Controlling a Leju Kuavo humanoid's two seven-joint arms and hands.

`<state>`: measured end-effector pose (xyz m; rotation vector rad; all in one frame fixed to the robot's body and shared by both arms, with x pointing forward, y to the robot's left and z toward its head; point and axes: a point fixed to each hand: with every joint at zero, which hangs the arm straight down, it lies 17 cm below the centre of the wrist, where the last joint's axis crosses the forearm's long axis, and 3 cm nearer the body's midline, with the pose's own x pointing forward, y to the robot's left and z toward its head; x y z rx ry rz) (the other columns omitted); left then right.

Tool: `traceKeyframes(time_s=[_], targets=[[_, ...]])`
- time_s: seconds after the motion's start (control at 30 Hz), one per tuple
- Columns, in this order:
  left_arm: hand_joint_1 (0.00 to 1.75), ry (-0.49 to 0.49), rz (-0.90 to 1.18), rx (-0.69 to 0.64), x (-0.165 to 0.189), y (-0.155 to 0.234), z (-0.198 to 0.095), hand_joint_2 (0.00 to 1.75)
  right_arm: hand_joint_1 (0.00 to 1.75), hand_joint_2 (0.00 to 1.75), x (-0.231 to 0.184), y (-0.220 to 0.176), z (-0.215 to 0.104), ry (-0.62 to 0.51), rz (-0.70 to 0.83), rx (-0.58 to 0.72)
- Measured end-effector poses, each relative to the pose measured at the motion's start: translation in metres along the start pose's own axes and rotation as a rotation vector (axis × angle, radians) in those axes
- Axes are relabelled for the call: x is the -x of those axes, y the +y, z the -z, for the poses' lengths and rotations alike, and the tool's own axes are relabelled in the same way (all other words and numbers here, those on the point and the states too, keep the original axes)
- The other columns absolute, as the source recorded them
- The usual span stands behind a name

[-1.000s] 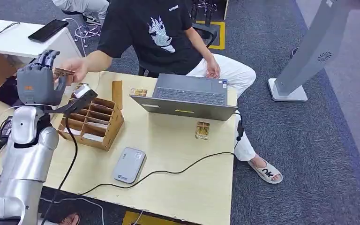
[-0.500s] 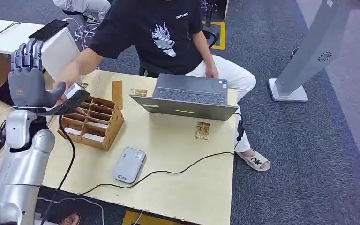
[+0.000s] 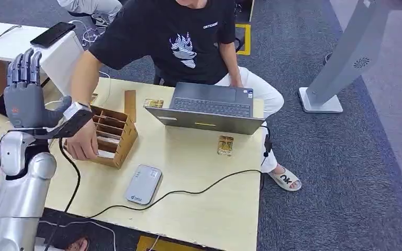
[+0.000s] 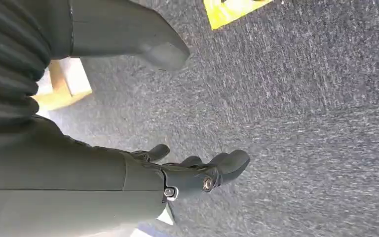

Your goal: Pass the card to the sensor for recognition and then transmit it.

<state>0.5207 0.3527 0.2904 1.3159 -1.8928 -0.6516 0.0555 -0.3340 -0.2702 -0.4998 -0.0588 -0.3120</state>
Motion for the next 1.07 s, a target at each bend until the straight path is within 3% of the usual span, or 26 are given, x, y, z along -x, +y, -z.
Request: traceKeyframes(time_s=[0.23, 0.4, 0.6, 0.83, 1.07], targets=[[0.00, 0.006, -0.225, -0.075, -0.019, 0.031, -0.140, 1.75, 0.00, 1.75, 0.023, 0.001, -0.003, 0.069, 0.061, 0.021], [0.00, 0.081, -0.270, -0.169, -0.016, 0.070, -0.195, 1.75, 0.00, 1.75, 0.022, 0.002, -0.004, 0.058, 0.097, 0.028], [0.00, 0.199, -0.297, -0.243, 0.001, 0.094, -0.224, 1.75, 0.00, 1.75, 0.020, 0.003, -0.005, 0.043, 0.117, 0.027], [0.00, 0.249, -0.310, -0.280, 0.011, 0.104, -0.236, 1.75, 0.00, 1.75, 0.020, 0.004, -0.005, 0.048, 0.126, 0.027], [0.00, 0.381, -0.269, -0.391, 0.056, 0.123, -0.265, 1.75, 0.00, 1.75, 0.026, 0.010, -0.009, 0.069, 0.121, 0.021]])
